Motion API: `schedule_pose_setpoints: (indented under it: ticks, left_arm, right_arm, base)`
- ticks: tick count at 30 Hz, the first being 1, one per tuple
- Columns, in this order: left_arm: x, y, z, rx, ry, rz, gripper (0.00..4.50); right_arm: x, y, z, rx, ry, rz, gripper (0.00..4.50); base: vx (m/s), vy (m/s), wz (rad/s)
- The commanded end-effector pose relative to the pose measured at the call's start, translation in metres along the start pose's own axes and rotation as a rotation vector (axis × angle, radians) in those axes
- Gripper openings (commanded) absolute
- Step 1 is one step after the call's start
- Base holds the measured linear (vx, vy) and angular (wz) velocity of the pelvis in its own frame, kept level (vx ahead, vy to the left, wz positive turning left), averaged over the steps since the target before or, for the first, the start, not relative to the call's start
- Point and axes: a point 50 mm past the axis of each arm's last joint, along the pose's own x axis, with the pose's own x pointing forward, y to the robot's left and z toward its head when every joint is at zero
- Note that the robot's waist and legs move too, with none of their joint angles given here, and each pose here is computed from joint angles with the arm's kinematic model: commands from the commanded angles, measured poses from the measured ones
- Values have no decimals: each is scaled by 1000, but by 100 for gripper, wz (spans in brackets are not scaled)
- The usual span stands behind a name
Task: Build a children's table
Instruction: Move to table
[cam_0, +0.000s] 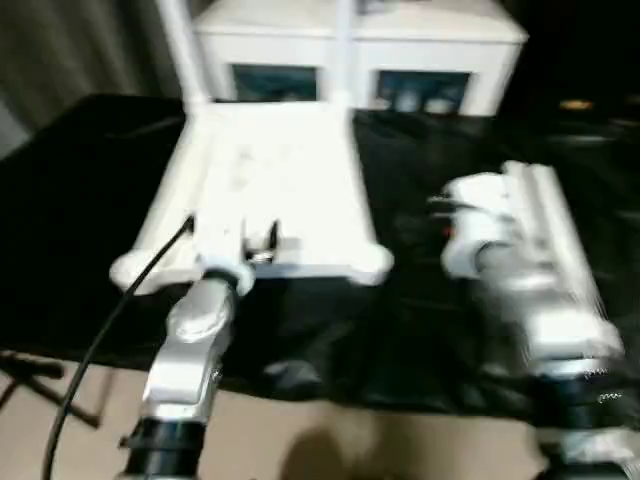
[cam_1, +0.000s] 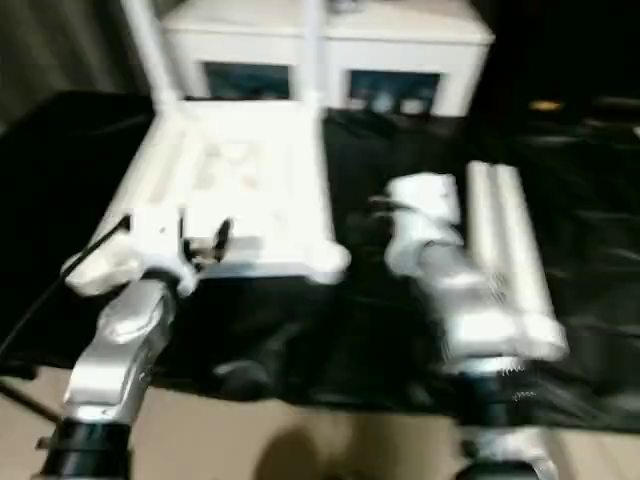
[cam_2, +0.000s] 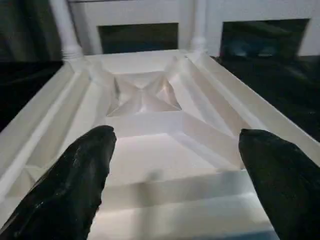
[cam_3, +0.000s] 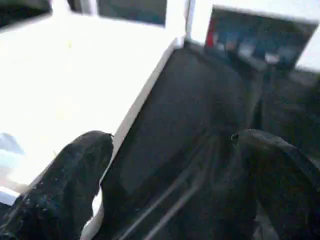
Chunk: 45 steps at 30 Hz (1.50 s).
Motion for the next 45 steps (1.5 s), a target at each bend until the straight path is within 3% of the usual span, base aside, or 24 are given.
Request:
schedule_pose_setpoints:
  ticks: [1, 4, 8, 19, 31, 35, 37, 41, 45]
  left_arm:
    - [-1, -2, 0, 0, 5, 9, 450]
    - [-2, -1, 0, 2, 1, 15, 450]
    - [-2, 1, 2, -24, -12, 44, 450]
    - [0, 6, 16, -11, -72, -11, 450]
    - [-3, 3, 19, 21, -79, -60, 450]
    - [-4, 5, 20, 36, -78, -60, 450]
    - [-5, 4, 21, 41, -90, -84, 450]
    - [-8, 0, 16, 80, -52, -156, 450]
    - [-16, -5, 7, 136, 3, -290, 450]
  right_arm:
    - [-3, -3, 1, -7, -26, -35, 447]
    - [-5, 11, 2, -4, -64, -7, 447]
    - [-5, 20, -1, -18, -50, 29, 447]
    - [-3, 19, -8, 45, 2, 77, 447]
    - [1, 32, -11, 86, 24, 123, 447]
    - [5, 40, -8, 49, 14, 177, 447]
    - [9, 41, -7, 43, 34, 167, 447]
    - [14, 41, -4, 131, 73, 190, 447]
    - [25, 38, -4, 125, 174, 175, 447]
  base:
    - [-88, -283, -13]
    - [-85, -296, -3]
    - [-97, -235, -2]
    - [-108, -192, -7]
    - [14, -13, -10]
    - [121, 20, -5]
    - [192, 23, 11]
    - [185, 11, 12]
    - [70, 13, 25]
